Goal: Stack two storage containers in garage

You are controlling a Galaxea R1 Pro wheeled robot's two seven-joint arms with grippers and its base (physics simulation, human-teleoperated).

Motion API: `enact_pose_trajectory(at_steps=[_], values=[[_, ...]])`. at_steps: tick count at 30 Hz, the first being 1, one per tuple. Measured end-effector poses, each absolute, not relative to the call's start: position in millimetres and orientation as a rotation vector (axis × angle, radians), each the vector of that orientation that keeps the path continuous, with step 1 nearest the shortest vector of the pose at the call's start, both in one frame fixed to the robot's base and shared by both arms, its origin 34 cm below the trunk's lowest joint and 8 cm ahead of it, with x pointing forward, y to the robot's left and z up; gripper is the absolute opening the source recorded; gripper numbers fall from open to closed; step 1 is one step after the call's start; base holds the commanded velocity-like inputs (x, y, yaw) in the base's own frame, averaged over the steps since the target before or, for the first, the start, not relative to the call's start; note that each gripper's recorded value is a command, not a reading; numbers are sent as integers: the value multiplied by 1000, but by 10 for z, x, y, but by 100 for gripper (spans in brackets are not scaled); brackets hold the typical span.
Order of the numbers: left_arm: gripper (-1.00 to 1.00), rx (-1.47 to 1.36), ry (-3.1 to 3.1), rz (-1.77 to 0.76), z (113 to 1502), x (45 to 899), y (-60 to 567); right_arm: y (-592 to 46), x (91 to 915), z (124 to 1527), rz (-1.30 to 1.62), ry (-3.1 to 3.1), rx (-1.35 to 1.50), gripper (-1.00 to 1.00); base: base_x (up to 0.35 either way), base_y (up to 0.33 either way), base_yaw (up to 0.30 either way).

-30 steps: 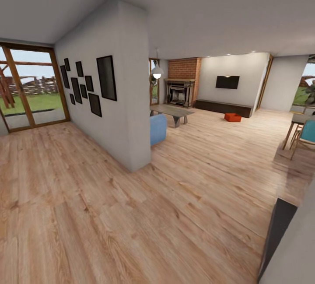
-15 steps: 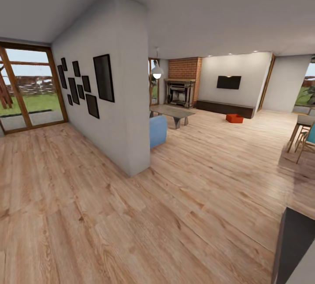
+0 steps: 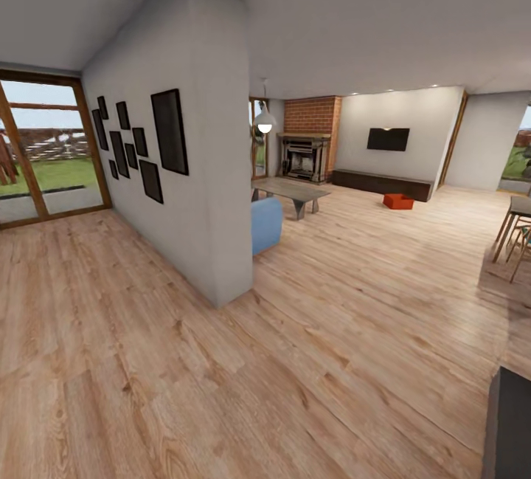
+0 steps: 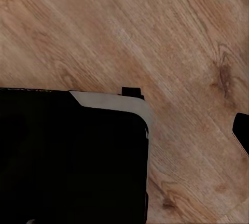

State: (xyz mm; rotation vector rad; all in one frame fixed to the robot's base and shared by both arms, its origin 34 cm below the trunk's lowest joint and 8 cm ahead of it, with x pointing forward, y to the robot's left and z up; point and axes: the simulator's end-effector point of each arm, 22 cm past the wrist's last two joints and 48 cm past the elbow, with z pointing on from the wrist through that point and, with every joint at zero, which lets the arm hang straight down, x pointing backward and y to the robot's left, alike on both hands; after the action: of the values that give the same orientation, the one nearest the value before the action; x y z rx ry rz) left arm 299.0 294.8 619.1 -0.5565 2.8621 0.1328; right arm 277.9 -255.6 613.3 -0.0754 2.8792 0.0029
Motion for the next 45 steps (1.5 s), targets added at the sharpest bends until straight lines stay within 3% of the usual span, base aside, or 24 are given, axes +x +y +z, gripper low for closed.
enact_pose_trajectory(at_steps=[16,36,45], values=[[100,-555,2861,131,6192,2995,2940,-2567,2788,6135,2,2876,-59,100,322,0,-22],[100,-556,2854,133,6203,3018,2959,-2582,2800,6141,1,2873,-60,100,264,0,-265],[100,-557,2855,132,6201,3021,2955,-2565,2797,6139,7,2875,-81,100,25,0,-292]])
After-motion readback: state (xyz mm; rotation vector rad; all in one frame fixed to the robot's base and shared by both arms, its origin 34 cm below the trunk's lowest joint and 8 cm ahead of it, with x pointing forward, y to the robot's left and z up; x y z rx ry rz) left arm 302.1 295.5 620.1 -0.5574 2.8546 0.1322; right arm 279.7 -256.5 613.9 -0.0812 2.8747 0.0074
